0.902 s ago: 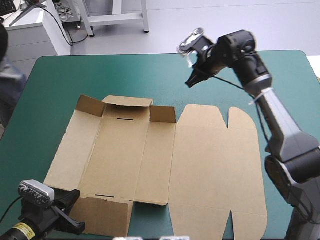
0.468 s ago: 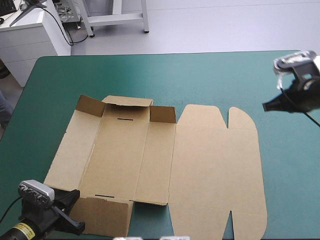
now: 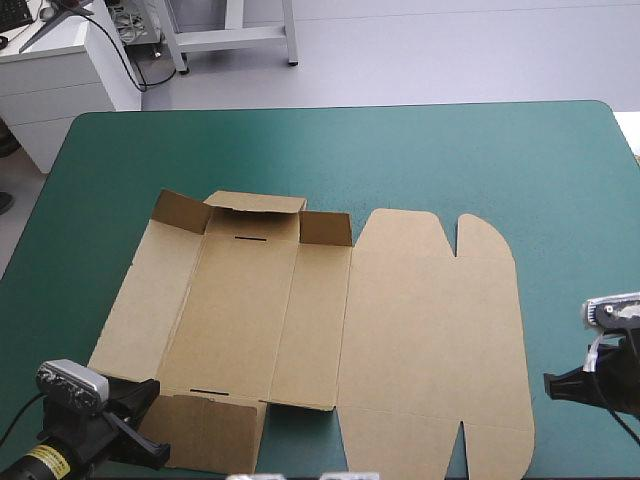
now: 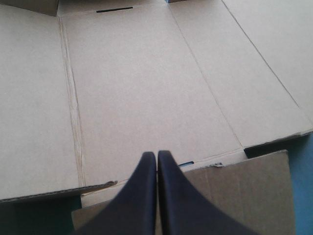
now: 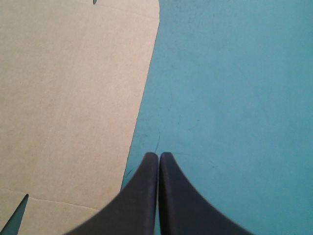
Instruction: Fold the box
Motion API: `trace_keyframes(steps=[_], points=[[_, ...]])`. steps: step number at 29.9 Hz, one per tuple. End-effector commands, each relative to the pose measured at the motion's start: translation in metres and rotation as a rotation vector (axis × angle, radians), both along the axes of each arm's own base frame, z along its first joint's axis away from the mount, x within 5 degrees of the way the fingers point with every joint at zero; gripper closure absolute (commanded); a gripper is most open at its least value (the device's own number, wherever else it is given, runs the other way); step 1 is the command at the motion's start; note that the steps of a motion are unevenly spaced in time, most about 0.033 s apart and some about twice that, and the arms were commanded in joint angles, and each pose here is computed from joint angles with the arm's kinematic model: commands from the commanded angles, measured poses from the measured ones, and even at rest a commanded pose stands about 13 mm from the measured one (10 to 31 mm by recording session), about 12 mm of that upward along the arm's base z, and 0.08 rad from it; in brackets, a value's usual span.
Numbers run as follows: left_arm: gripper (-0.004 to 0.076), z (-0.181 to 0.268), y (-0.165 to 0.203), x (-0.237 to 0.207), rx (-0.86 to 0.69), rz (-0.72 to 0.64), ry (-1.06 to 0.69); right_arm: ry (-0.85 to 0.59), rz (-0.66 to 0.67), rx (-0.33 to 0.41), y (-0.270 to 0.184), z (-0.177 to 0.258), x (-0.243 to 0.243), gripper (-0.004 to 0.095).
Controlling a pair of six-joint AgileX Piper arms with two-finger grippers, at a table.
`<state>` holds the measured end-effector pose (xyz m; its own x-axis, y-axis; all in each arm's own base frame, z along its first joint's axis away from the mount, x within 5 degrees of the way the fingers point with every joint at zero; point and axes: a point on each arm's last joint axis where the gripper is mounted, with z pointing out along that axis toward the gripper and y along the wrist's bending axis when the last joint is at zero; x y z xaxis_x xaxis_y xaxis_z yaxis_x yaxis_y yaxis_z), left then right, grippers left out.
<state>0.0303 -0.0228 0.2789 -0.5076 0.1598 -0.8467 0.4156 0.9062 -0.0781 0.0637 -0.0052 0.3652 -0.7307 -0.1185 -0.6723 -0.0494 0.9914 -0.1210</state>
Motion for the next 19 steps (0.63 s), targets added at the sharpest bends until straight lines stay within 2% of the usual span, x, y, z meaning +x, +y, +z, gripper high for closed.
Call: trace_keyframes(steps=[1,4,11,19], points=[[0.0732,0.019,-0.004,0.008,-0.056,0.012,-0.034,-0.023,0.004,0.022,0.002,-0.003,0.0,0.0927],[0.0732,0.023,-0.009,0.021,-0.056,0.012,0.04,-0.018,0.037,0.061,0.006,-0.007,0.001,0.0927],[0.0732,0.044,-0.026,0.073,-0.018,0.029,0.157,-0.066,0.084,0.093,0.011,-0.005,0.004,0.0927],[0.0732,0.062,-0.043,0.151,0.006,0.093,0.24,-0.066,0.085,0.089,0.011,-0.005,0.004,0.0927]])
